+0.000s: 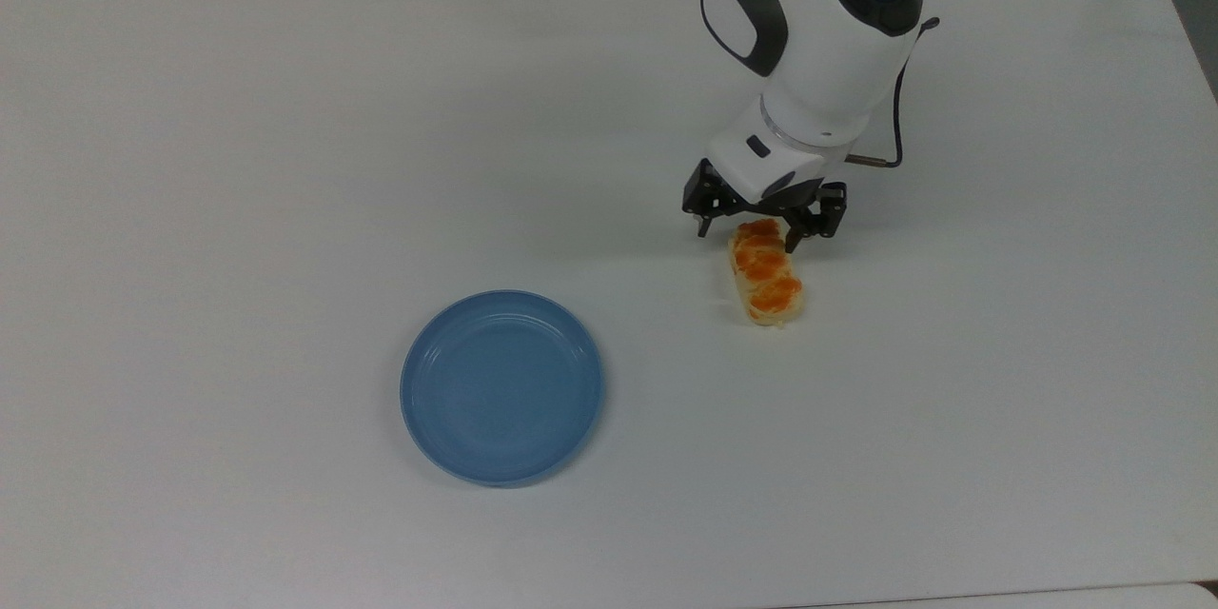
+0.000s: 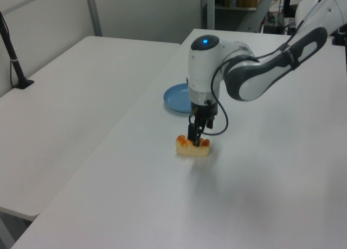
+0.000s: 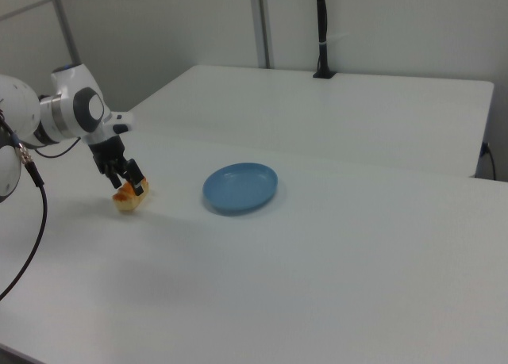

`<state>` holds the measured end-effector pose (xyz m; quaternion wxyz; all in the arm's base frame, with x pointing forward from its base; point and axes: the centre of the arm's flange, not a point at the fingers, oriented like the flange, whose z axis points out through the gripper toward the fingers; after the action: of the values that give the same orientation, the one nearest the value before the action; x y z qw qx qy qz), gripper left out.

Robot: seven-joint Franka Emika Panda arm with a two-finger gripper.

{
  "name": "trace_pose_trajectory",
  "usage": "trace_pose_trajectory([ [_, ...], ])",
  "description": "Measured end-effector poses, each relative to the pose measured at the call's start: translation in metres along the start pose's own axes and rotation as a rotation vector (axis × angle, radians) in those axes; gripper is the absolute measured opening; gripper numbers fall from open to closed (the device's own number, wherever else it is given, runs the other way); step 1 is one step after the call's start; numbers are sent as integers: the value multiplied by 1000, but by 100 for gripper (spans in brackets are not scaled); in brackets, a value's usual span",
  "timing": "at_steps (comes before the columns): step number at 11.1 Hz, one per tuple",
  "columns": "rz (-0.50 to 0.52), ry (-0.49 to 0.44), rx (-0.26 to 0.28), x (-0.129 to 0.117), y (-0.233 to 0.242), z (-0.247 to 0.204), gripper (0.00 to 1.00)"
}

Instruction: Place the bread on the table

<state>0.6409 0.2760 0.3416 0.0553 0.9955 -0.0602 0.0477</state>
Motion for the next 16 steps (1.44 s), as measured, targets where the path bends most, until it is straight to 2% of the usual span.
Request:
trace_pose_trajectory([
  [2,68,-2,-28,15,38,-41,100],
  [5,250,-16,-23,30,138,-127,100],
  [6,283,-12,-25,29,172,-154,100],
  [10,180,-36,76,2,302,-239,100],
  [12,117,-8,106,-15,356,-266,100],
  [16,4,-18,103,-20,388,-257,100],
])
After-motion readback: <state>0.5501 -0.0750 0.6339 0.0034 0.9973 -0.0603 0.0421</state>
